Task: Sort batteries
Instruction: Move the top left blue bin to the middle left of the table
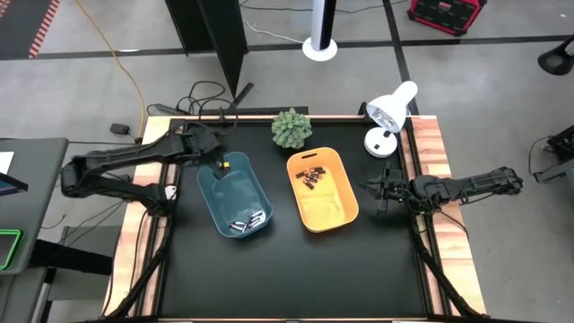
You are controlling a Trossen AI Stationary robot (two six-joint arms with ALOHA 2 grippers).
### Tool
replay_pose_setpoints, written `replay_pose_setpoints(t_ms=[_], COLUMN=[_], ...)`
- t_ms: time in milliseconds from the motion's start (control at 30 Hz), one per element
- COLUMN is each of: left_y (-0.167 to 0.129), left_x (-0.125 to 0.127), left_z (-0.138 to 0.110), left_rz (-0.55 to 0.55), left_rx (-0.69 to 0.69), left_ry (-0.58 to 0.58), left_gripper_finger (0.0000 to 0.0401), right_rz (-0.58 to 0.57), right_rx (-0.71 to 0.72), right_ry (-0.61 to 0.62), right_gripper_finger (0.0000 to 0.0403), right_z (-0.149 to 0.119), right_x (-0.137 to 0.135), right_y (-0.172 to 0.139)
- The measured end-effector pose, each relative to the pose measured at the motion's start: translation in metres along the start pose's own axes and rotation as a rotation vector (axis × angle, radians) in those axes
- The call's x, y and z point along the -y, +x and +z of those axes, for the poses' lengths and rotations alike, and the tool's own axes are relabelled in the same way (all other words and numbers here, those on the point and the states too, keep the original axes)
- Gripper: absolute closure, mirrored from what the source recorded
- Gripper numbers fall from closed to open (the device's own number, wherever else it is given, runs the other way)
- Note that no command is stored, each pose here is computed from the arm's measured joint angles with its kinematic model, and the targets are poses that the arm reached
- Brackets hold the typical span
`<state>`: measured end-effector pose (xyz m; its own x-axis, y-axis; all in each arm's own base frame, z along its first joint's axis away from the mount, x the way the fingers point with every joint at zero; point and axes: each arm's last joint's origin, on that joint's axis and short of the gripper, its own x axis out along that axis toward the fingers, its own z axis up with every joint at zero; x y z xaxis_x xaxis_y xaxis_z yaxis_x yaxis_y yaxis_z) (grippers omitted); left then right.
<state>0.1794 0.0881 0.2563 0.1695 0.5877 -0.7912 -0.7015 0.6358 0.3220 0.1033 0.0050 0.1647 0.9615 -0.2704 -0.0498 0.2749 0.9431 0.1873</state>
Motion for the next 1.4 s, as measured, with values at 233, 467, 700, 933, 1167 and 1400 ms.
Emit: replay_pose_setpoints(t_ms=[233,467,700,933,1167,1400], left_y=[0.020,0.042,0.047,0.041,0.010,-0.055], left_x=[0.008,0.024,0.036,0.045,0.038,0.008], left_z=[0.006,0.018,0.023,0.022,0.031,0.003], left_rz=[-0.096,-0.167,-0.249,-0.253,-0.165,-0.165], left_rx=[-0.082,-0.064,-0.017,0.010,0.089,0.077], left_ry=[0.020,0.074,0.075,0.078,0.094,-0.023], left_gripper_finger=[0.0401,0.0401,0.0401,0.0401,0.0401,0.0401], right_rz=[0.000,0.000,0.000,0.000,-0.003,-0.002], right_rx=[0.000,0.000,0.000,-0.001,-0.012,-0.016], right_ry=[0.000,0.005,0.007,0.007,0.018,0.020], right_gripper_finger=[0.0403,0.0403,0.0403,0.0403,0.0403,0.0403], right_z=[0.000,0.000,0.000,0.000,-0.001,-0.001], right_x=[0.000,0.000,0.000,0.000,0.000,0.000], right_y=[0.000,0.000,0.000,0.000,0.000,0.000])
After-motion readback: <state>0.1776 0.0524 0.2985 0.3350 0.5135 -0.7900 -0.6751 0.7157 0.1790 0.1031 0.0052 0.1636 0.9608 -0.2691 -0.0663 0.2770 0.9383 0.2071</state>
